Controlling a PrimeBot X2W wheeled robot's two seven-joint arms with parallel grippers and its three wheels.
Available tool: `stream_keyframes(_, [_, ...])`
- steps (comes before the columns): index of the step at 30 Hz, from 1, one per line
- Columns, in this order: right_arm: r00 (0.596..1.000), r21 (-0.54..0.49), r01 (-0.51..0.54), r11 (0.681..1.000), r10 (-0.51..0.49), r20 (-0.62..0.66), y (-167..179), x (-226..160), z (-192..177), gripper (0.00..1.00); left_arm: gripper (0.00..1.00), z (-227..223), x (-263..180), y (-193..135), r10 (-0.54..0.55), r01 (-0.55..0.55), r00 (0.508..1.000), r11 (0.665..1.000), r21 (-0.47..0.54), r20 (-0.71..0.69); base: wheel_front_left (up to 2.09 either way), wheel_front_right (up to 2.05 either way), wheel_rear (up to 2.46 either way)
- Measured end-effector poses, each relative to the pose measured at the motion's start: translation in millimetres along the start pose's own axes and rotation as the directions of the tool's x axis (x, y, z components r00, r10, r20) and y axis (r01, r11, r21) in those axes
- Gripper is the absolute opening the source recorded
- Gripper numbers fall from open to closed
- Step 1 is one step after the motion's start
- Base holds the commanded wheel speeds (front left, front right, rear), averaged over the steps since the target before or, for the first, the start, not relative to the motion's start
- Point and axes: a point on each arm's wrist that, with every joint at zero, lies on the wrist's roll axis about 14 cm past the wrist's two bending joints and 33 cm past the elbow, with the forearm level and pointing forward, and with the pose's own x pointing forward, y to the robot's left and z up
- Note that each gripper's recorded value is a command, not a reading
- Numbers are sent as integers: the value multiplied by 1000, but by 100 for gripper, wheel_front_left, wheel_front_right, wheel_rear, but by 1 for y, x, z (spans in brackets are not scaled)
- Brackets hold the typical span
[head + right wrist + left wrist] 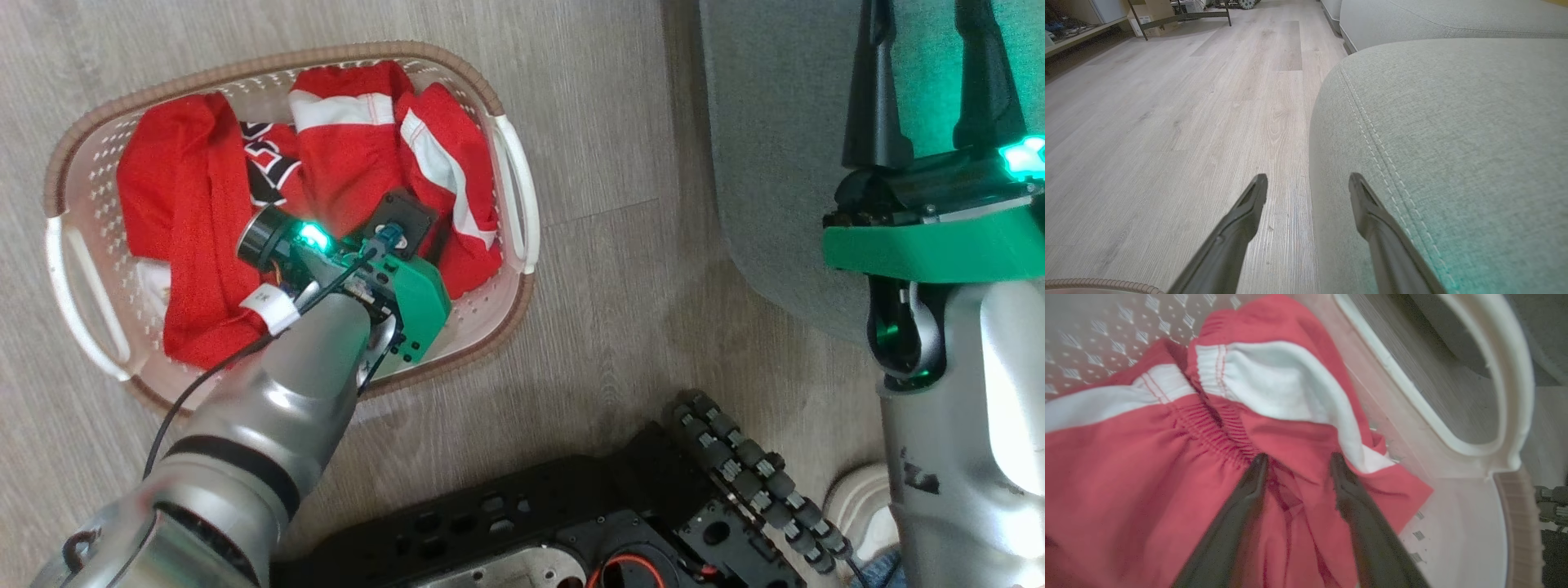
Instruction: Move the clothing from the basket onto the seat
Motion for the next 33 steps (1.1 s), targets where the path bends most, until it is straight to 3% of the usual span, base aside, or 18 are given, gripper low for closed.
stream_keyframes(1, [1000,0,-2,1000,2,1,1,0,0,100,0,1,-1,0,-1,1,1000,1000,10,1,0,0,0])
stream_keyframes(19, [994,35,-31,999,27,102,15,-9,54,100,0,56,-53,7,94,-101,988,994,51,122,0,0,0])
stream_keyframes(33, [985,49,-27,998,18,172,18,-72,107,100,0,145,-146,-23,152,-195,904,978,70,399,0,0,0])
